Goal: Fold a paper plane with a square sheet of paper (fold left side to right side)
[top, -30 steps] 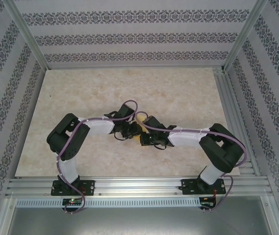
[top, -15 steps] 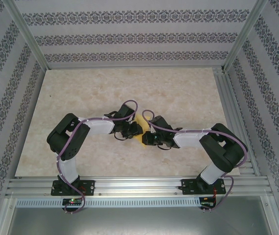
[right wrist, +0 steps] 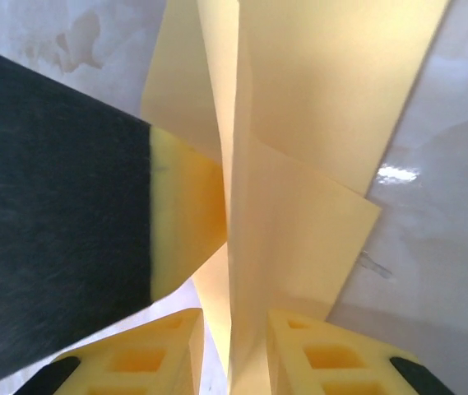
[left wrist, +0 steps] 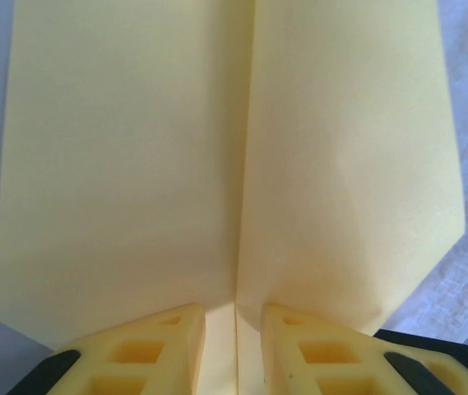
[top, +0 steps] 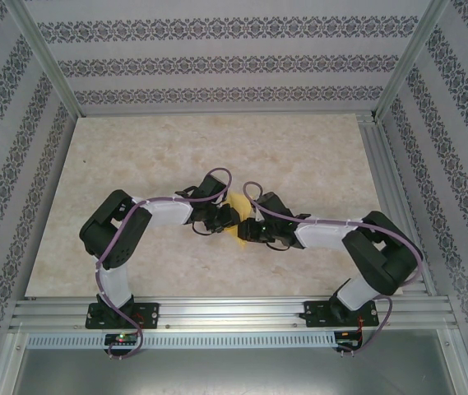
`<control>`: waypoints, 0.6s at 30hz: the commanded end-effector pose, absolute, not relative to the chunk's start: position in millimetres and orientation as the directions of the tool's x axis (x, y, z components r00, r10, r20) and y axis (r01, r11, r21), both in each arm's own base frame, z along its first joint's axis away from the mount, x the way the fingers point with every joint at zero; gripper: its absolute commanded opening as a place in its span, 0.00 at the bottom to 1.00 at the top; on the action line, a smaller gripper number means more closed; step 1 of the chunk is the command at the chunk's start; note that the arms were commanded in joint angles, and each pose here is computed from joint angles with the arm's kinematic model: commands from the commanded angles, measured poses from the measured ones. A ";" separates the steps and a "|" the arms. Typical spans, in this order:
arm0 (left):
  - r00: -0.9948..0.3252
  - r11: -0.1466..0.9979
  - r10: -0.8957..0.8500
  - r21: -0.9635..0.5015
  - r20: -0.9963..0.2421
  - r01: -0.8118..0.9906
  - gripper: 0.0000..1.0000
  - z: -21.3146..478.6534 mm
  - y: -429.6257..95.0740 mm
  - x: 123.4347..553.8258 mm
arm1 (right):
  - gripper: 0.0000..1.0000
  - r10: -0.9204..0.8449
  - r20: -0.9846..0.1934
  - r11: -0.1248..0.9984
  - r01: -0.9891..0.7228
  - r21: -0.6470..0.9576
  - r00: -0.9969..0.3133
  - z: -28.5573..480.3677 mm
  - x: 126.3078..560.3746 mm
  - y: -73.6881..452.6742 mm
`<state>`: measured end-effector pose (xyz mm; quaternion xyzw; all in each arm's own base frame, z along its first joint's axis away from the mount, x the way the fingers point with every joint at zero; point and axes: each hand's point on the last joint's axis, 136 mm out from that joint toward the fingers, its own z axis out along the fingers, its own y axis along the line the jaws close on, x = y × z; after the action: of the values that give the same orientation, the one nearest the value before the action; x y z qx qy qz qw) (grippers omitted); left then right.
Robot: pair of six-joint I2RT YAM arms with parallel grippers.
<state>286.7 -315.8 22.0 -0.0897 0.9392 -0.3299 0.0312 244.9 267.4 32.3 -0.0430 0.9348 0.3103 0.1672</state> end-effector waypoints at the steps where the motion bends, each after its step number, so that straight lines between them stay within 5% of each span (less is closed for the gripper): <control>1: -0.978 0.809 -0.205 -0.555 0.042 -0.193 0.28 -3.6 -305.3 278.5 | 0.27 0.014 -0.396 0.850 -0.197 0.488 -0.918 48.8 247.9 259.4; 18: -0.979 0.807 -0.199 -0.560 0.037 -0.185 0.28 -1.0 -307.1 280.0 | 0.23 -0.083 -0.399 0.951 -0.192 0.241 -0.913 36.0 227.2 266.3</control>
<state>287.7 -316.7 22.0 -0.0896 0.9391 -0.3302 0.0314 221.7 266.9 34.6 -0.0752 0.9664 0.1612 0.1855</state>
